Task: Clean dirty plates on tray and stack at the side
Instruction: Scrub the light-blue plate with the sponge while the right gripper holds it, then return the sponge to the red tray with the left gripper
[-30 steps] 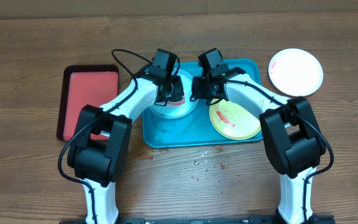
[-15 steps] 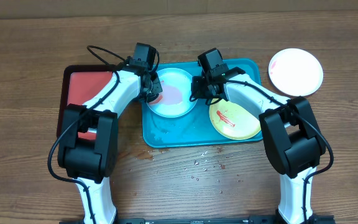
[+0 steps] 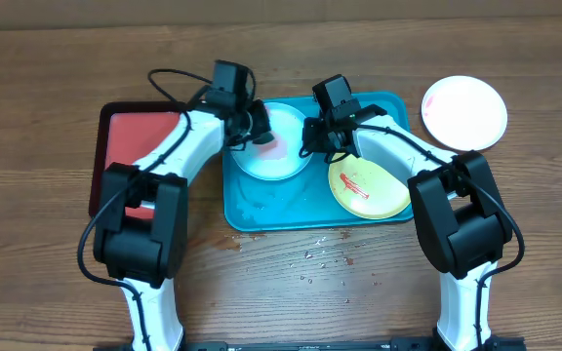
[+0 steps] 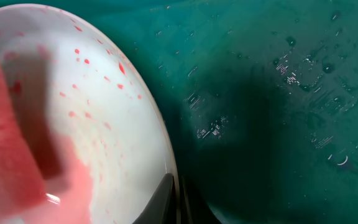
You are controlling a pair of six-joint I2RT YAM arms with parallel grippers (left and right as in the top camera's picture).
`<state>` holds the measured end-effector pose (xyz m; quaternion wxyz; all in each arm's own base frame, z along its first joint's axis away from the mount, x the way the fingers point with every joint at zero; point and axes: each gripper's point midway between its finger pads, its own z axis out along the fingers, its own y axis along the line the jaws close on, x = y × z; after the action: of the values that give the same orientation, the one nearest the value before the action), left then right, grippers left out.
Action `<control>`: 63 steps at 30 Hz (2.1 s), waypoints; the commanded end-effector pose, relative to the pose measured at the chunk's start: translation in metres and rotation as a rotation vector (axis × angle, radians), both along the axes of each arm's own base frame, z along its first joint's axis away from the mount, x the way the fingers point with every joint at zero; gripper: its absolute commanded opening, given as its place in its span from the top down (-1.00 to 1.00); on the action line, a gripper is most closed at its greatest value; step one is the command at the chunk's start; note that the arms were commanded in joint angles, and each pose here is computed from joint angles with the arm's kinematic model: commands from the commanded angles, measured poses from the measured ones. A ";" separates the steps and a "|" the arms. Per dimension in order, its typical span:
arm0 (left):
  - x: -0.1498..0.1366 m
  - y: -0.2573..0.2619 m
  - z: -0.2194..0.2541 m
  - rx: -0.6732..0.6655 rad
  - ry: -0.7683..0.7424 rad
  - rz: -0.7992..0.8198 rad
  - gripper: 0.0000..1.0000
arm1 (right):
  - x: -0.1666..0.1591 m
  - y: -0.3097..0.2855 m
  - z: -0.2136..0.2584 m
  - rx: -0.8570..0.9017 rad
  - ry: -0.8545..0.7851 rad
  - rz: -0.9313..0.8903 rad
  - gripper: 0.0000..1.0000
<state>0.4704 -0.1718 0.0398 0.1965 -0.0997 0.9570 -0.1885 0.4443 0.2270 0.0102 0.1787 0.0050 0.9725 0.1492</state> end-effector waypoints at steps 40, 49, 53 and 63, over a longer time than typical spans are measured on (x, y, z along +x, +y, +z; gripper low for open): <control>-0.023 0.142 0.088 0.354 -0.049 0.443 0.91 | 0.005 -0.014 0.002 -0.046 -0.022 -0.023 0.93; -0.054 0.212 0.060 0.397 0.125 0.566 0.91 | 0.010 -0.008 0.052 -0.037 -0.133 0.050 0.93; -0.064 0.237 0.052 0.403 0.170 0.616 0.92 | 0.010 -0.005 0.098 -0.075 -0.260 0.156 0.93; -0.077 0.253 0.036 0.405 0.211 0.652 0.91 | 0.001 -0.017 0.166 -0.661 -0.554 0.239 0.93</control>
<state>0.3997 0.0792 0.0853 0.1726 -0.3678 0.9105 0.0772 0.4457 0.2257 0.1593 0.3819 -0.1610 0.9098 -0.0208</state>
